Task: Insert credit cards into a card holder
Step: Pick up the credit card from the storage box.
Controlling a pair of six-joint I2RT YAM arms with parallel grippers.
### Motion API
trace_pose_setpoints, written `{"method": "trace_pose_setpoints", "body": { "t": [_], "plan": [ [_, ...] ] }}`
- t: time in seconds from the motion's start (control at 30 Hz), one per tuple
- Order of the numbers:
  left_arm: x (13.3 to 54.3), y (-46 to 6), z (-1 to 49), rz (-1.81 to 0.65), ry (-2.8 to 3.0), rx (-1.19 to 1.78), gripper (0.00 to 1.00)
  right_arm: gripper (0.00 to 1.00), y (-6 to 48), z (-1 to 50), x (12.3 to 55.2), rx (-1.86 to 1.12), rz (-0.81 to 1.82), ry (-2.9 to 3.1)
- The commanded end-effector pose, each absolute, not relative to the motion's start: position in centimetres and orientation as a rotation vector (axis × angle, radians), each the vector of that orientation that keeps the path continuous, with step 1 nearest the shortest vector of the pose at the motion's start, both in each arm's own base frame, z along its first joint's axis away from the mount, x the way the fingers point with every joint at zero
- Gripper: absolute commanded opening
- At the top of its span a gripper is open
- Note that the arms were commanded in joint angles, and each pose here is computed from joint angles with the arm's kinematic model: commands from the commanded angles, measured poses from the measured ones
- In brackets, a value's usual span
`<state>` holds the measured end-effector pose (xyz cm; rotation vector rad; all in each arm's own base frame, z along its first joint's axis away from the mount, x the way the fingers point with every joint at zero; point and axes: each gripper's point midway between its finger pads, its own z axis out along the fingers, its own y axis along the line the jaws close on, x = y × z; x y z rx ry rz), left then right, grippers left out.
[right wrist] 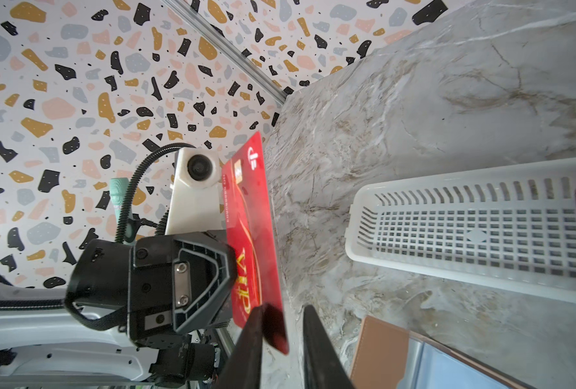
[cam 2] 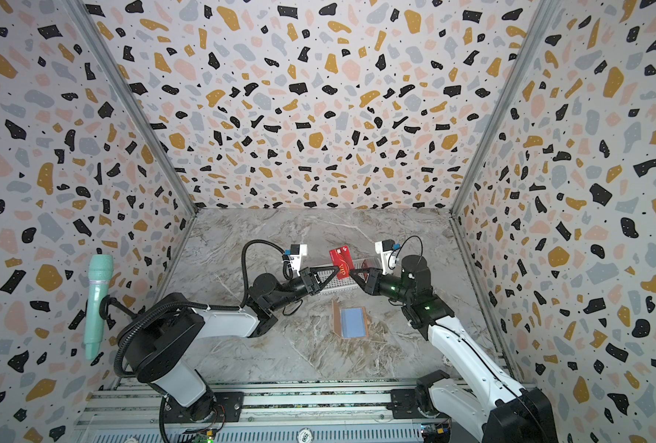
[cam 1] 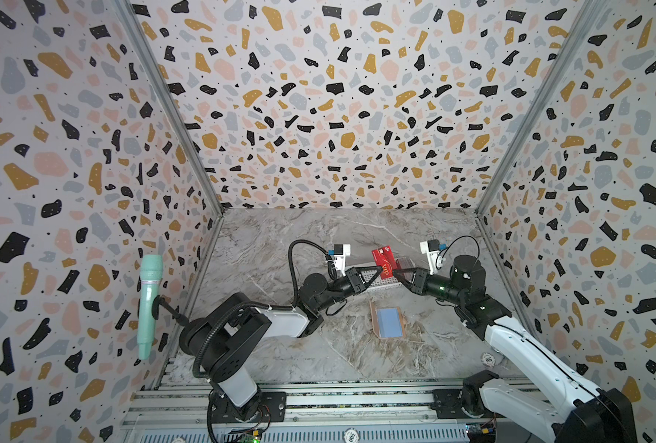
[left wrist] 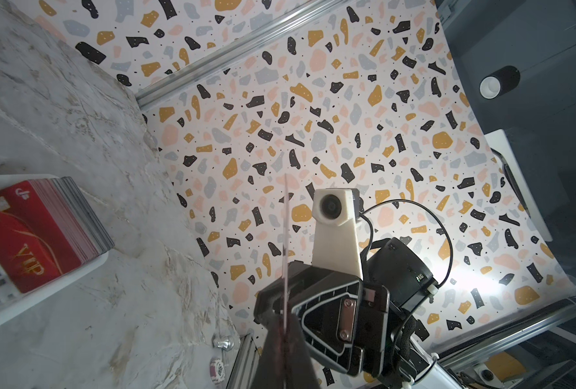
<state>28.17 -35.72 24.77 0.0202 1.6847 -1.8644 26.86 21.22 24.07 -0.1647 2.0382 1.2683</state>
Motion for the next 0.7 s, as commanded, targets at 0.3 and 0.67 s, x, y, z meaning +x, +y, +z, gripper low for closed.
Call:
{"method": "trace_pose_setpoints", "body": {
  "t": [0.3,0.67],
  "plan": [
    [28.0,-34.9,22.4,-1.656,1.822,0.111,0.0,0.25,20.8,16.3,23.2,-0.207,0.965,2.259],
    [27.0,-33.2,19.2,-1.509,1.954,0.117,0.0,0.41,23.9,9.1,20.8,-0.292,0.76,2.418]
  ]
}}
